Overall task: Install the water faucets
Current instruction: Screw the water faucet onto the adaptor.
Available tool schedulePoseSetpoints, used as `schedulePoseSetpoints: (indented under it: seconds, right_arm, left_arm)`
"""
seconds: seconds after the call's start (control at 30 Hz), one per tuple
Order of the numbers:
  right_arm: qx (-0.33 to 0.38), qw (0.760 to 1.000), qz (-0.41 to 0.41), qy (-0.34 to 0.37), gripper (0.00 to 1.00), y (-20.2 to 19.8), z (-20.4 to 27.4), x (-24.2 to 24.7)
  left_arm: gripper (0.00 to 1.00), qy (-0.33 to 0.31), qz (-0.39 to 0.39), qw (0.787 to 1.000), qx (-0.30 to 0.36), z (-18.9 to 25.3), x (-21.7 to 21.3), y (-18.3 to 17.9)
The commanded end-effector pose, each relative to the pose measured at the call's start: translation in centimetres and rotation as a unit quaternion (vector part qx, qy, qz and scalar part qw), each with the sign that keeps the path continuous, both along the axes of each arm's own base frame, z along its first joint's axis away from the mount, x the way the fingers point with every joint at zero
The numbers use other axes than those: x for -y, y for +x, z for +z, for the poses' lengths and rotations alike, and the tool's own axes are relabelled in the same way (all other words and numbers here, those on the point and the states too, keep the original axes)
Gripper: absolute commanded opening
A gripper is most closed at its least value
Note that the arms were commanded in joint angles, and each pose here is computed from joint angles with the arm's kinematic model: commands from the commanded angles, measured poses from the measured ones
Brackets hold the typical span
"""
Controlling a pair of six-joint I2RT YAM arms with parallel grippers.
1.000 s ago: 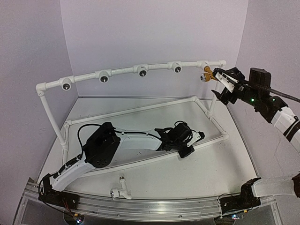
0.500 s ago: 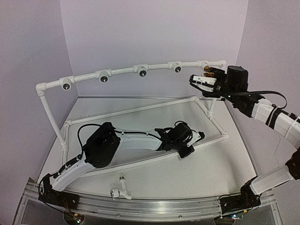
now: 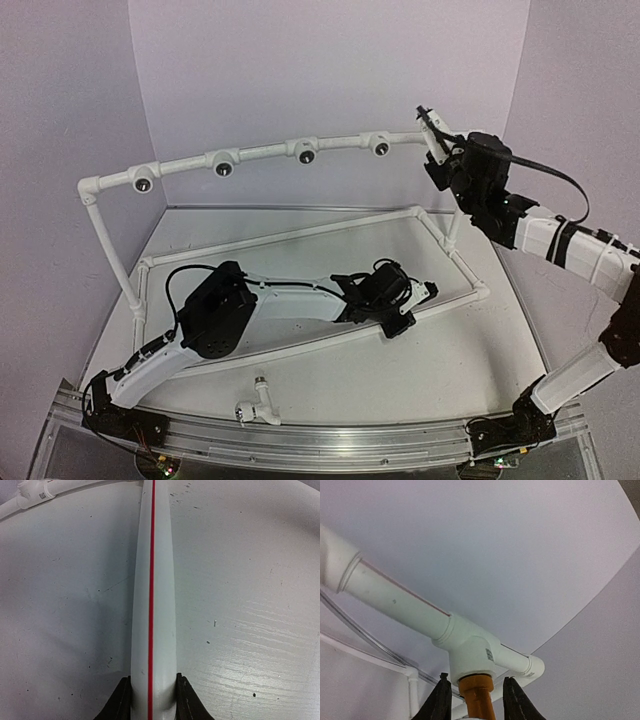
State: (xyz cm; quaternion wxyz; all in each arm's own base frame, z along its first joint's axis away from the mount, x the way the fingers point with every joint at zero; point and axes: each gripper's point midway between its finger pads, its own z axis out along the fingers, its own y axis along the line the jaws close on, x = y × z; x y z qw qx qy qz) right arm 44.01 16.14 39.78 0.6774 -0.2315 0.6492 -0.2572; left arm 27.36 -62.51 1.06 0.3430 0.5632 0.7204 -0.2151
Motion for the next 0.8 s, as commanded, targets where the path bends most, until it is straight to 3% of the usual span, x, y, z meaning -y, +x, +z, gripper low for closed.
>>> schedulePoseSetpoints:
  seconds: [0.0,0.1,0.2,0.3,0.67,0.73,0.77]
  right_arm:
    - [-0.009,0.942,-0.063,0.33,0.0,-0.9,1.7,5.9]
    - [-0.063,0.868,-0.036,0.491,0.0,-0.7,0.1,7.2]
    - [-0.093,0.805,-0.01,0.586,0.0,-0.8,-0.3,7.6]
    - [-0.107,0.78,0.001,0.617,0.0,-1.0,-0.4,7.9]
    - [-0.121,0.888,0.049,0.441,0.0,-1.3,-0.1,6.9]
    - [-0.113,0.898,0.052,0.422,0.03,-1.4,0.7,7.0]
    - [-0.108,0.902,0.055,0.415,0.1,-1.5,1.1,7.0]
  left_arm:
    - [0.0,0.267,-0.067,0.948,-0.156,-16.6,-10.7,-10.6]
    - [0.0,0.267,-0.068,0.949,-0.157,-16.6,-10.6,-10.7]
    - [0.0,0.267,-0.067,0.948,-0.157,-16.6,-10.7,-10.7]
    - [0.0,0.267,-0.067,0.948,-0.158,-16.7,-10.8,-10.7]
    - [0.0,0.267,-0.067,0.948,-0.158,-16.6,-10.8,-10.6]
    - [0.0,0.266,-0.067,0.948,-0.158,-16.6,-10.7,-10.6]
    - [0.0,0.266,-0.067,0.949,-0.158,-16.6,-10.7,-10.6]
